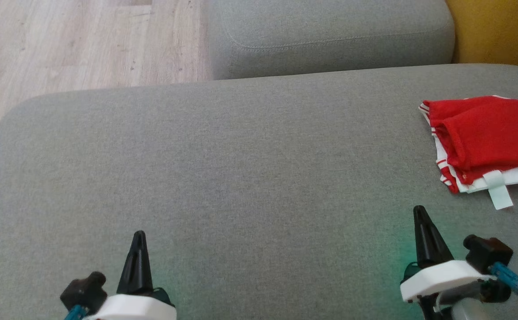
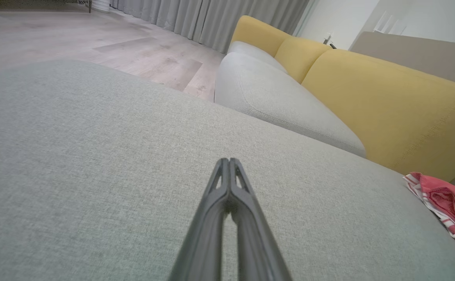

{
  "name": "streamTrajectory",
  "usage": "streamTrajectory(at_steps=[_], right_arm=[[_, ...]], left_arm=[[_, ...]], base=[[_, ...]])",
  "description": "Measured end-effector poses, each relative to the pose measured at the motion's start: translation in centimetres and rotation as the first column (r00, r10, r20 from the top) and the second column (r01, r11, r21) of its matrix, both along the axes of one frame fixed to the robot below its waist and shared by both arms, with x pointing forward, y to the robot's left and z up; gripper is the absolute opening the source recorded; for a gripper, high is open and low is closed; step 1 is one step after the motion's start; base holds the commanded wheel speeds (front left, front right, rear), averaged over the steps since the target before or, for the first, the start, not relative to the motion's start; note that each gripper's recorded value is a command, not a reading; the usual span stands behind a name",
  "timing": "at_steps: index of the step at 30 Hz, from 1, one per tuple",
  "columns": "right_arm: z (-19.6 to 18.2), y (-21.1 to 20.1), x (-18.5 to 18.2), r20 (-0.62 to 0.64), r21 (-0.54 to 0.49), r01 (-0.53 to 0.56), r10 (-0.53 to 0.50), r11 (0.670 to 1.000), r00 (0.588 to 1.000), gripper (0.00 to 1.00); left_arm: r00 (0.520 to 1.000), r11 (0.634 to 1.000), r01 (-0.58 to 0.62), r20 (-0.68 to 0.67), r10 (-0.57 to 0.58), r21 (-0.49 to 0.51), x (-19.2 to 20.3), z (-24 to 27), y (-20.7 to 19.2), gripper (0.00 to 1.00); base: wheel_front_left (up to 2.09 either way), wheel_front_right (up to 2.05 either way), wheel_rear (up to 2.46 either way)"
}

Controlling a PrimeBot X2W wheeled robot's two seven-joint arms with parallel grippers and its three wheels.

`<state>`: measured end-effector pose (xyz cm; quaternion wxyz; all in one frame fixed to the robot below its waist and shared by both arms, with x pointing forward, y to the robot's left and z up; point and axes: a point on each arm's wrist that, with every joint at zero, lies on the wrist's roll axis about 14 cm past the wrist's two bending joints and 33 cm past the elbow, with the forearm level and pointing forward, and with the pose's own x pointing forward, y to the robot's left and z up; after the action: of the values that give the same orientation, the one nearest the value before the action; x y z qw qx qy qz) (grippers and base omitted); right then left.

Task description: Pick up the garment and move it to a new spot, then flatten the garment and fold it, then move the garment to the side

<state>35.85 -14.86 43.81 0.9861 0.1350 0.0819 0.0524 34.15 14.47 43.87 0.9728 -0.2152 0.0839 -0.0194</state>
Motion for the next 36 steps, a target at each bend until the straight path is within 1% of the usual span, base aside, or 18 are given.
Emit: streamTrajectory(at_steps=[13,20,26,36], right_arm=[[0.1,-1.0,0.1,-0.027,0.121,0.063,-0.061,0.991,0.998,0.0],[0.1,-1.4,0.2,-0.046,0.191,0.095,-0.088,0.977,0.995,0.0],[0.2,-1.8,0.2,-0.057,0.252,0.122,-0.111,0.96,0.992,0.0],[0.3,-2.5,0.3,-0.084,0.35,0.164,-0.143,0.922,0.986,0.0]], left_arm=[[0.998,0.993,-0.05,-0.033,0.046,-0.105,0.2,-0.2,0.9,0.0],[0.998,0.983,-0.064,-0.037,0.059,-0.172,0.6,0.2,1.0,0.0],[0.996,0.971,-0.088,-0.054,0.078,-0.223,0.6,0.1,1.4,0.0],[0.993,0.943,-0.114,-0.075,0.095,-0.313,0.7,0.1,1.7,0.0]], base=[[0.0,0.0,0.0],[0.0,0.0,0.0],[0.0,0.0,0.0],[0.0,0.0,0.0]])
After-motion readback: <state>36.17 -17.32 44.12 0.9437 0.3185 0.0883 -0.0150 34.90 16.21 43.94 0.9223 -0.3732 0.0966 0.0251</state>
